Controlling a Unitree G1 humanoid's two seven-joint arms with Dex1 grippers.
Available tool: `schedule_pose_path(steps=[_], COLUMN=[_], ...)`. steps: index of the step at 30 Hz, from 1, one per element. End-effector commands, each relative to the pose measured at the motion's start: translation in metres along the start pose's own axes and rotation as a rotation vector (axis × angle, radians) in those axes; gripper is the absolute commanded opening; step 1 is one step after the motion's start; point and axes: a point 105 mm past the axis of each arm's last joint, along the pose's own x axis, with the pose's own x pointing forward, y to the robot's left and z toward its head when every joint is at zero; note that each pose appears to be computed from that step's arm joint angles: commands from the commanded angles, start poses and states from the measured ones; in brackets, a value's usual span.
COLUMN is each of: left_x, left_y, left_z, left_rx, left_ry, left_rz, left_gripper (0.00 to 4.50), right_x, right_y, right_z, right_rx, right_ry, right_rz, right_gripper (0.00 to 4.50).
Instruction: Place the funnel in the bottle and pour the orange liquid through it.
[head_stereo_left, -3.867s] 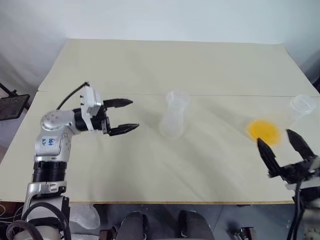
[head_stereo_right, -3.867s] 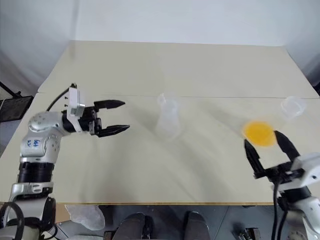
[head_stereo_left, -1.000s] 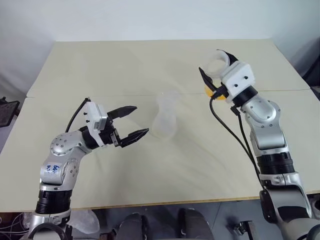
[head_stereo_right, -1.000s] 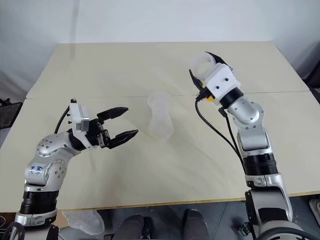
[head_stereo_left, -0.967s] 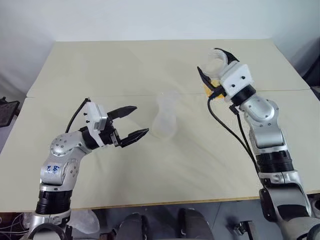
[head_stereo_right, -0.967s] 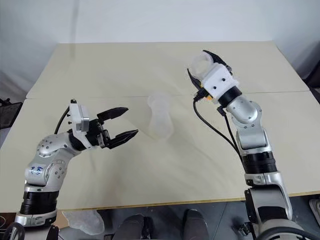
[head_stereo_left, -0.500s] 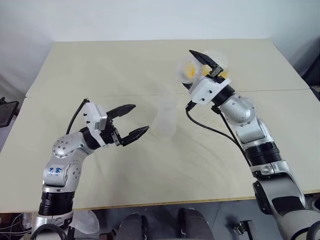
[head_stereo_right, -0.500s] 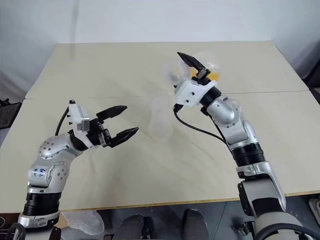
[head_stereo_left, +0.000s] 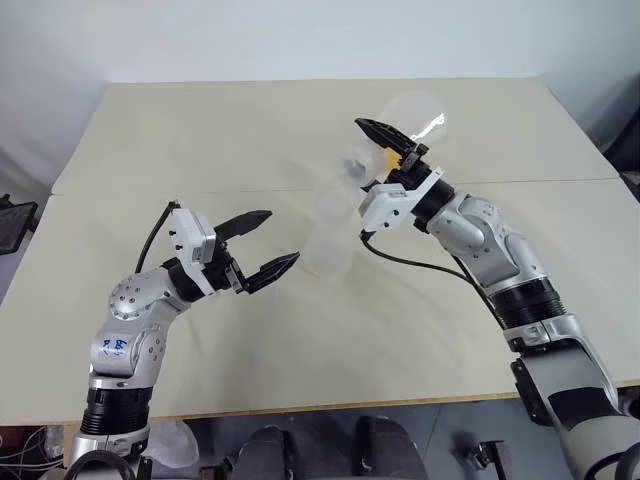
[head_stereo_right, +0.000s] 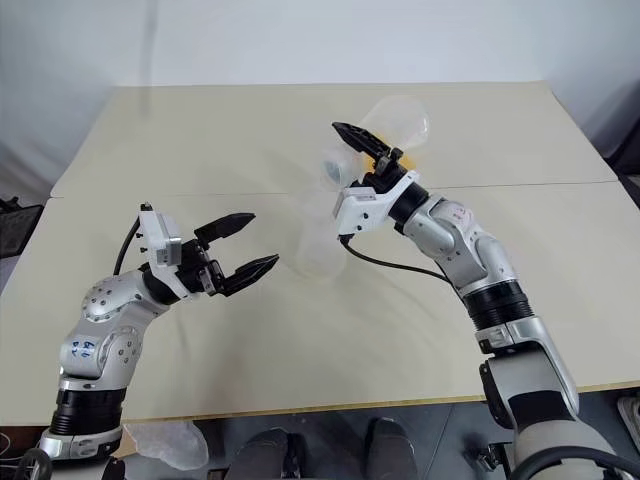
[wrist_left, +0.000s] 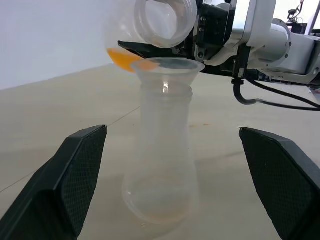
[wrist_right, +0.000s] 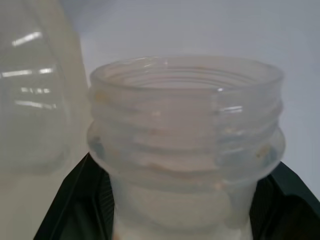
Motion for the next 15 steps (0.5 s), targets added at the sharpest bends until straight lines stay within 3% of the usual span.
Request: schedule_pose_path(steps=[1, 15], left_x=[0.003, 0.003], left_y=[-0.008, -0.008], left_z=[0.011, 0.012], left_rx=[0.041, 0.046], left_ry=[-0.035, -0.037], left_rz=[-0.026, -0.026], left_gripper=[4.5, 4.5], right_x=[0.004, 0.009], right_y=[-0.026, -0.014], right_z=[0.008, 0.01], right_rx=[-0.089, -0.167], right_ry=[-0.054, -0.089], right_rz=[-0.079, -0.029], right_gripper=[2.64, 2.64])
